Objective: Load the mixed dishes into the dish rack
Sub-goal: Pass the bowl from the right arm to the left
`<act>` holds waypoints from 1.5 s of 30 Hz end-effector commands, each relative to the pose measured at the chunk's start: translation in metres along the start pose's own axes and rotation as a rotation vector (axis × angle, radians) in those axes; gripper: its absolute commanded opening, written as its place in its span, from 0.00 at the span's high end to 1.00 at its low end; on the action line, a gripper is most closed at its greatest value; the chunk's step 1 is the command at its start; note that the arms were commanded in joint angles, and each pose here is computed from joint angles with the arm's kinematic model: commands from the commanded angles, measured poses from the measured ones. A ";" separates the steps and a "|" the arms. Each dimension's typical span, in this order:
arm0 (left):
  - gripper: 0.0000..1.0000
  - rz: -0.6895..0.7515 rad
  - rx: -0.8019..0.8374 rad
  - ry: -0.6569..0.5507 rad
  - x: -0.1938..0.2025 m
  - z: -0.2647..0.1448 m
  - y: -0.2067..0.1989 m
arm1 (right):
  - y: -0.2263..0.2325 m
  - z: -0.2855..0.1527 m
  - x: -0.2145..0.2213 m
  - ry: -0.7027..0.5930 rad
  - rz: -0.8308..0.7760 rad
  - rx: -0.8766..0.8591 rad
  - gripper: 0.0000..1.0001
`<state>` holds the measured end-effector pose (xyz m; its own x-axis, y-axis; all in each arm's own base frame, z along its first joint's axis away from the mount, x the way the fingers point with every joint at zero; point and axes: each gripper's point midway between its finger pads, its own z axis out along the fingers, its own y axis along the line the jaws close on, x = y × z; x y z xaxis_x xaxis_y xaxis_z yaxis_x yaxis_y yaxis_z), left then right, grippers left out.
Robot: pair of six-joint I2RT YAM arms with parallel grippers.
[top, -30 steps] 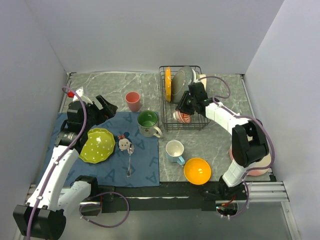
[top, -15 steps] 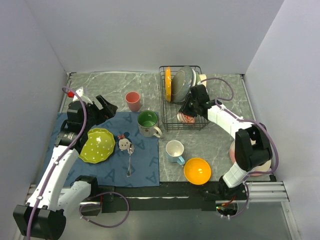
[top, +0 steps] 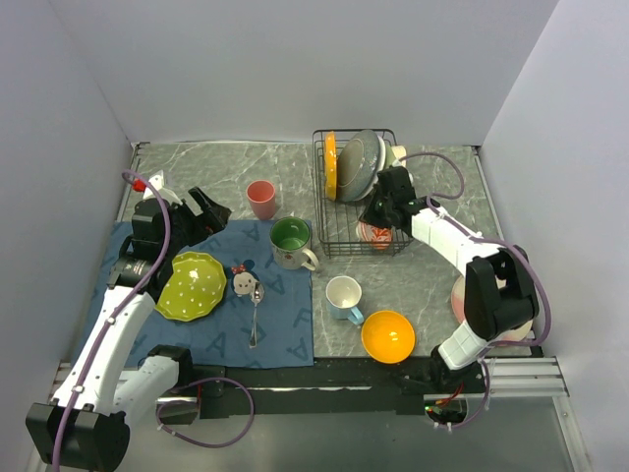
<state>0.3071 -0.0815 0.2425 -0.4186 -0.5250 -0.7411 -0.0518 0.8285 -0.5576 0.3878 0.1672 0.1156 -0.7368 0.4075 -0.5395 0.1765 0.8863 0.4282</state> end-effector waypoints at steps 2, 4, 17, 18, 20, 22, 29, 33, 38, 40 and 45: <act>0.03 0.019 0.050 -0.021 -0.007 -0.005 -0.011 | 0.003 -0.019 -0.018 -0.051 -0.025 -0.010 1.00; 0.03 0.034 0.094 -0.015 -0.006 -0.007 -0.019 | 0.012 -0.031 -0.029 -0.089 -0.036 -0.044 1.00; 0.03 0.127 0.518 0.037 -0.003 -0.030 -0.110 | 0.114 -0.165 -0.058 -0.214 -0.197 -0.593 1.00; 0.03 0.133 0.543 0.039 -0.004 -0.030 -0.118 | 0.121 -0.176 -0.060 -0.223 -0.205 -0.633 1.00; 0.03 0.144 0.628 0.036 -0.005 -0.037 -0.141 | 0.136 -0.202 -0.056 -0.216 -0.227 -0.736 1.00; 0.03 0.143 0.689 0.040 -0.006 -0.037 -0.158 | 0.146 -0.226 -0.061 -0.243 -0.240 -0.802 1.00; 0.03 0.046 0.900 0.042 -0.014 -0.033 -0.218 | 0.166 -0.278 -0.062 -0.261 -0.263 -0.949 1.00; 0.03 0.006 0.999 0.038 -0.016 -0.024 -0.244 | 0.173 -0.303 -0.063 -0.286 -0.275 -1.018 1.00; 0.03 0.012 1.159 0.048 -0.013 -0.032 -0.274 | 0.179 -0.332 -0.059 -0.286 -0.284 -1.103 1.00; 0.03 0.022 1.207 0.046 -0.010 -0.034 -0.279 | 0.179 -0.339 -0.059 -0.295 -0.288 -1.128 1.00; 0.03 0.053 1.397 0.048 -0.001 -0.067 -0.289 | 0.179 -0.349 -0.055 -0.299 -0.290 -1.151 1.00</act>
<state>0.3053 -0.3072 0.3769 -0.5299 -0.4457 -0.7215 0.7530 0.1441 -0.6421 0.2578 0.2317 0.4140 -0.5819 0.3491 -0.7346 -0.6274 0.3820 0.6785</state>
